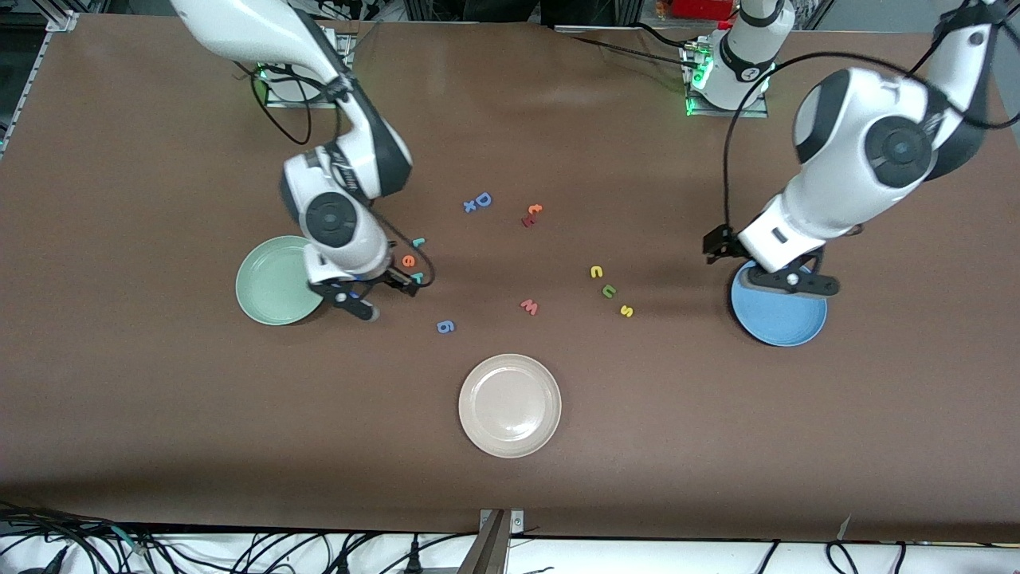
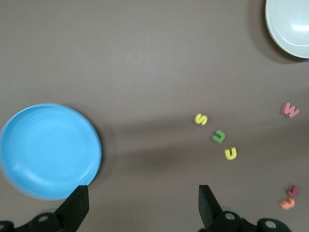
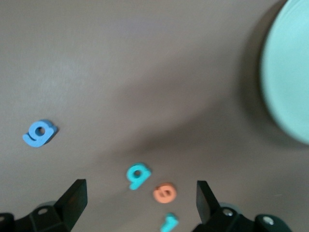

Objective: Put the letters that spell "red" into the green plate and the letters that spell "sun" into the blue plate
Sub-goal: 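Move the right gripper to the 9 while the left gripper nears the S, then grasp the teal 9 with the right gripper while the left gripper grasps the S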

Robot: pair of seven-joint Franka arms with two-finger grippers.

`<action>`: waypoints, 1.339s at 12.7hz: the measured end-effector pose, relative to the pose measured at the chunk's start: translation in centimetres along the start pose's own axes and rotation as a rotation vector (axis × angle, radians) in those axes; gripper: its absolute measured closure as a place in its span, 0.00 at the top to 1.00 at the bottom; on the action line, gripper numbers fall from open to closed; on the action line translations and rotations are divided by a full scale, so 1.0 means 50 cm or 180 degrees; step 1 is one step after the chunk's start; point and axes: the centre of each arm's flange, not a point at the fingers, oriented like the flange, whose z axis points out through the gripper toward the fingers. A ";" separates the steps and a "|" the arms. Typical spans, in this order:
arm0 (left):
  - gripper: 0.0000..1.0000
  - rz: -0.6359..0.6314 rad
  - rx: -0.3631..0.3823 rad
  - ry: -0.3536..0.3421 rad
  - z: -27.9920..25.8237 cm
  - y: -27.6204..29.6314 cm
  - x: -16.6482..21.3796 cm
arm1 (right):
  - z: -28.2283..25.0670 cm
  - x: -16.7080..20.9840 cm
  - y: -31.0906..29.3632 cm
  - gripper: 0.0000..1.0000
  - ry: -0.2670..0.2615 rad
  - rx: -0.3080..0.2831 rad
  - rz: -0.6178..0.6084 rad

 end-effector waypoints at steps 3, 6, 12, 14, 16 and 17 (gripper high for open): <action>1.00 0.0084 -0.0030 0.0015 0.117 0.067 0.026 | 0.038 -0.003 0.001 1.00 0.0101 0.0179 0.0254; 0.99 0.0198 -0.0047 -0.0022 0.223 0.118 0.034 | 0.083 -0.011 0.024 1.00 0.0136 0.0256 0.0407; 0.92 0.0469 0.0059 0.0051 0.338 0.174 0.035 | 0.104 -0.022 0.029 0.53 0.0122 0.0234 0.0392; 0.92 0.0665 0.0227 0.0097 0.353 0.179 0.035 | 0.104 -0.027 0.027 0.53 0.0120 0.0235 0.0380; 0.92 0.0734 0.0254 0.0122 0.367 0.189 0.034 | 0.105 -0.039 0.020 0.53 0.0120 0.0234 0.0346; 0.91 0.0752 0.0251 0.0141 0.377 0.195 0.033 | 0.106 -0.045 0.017 0.53 0.0118 0.0229 0.0327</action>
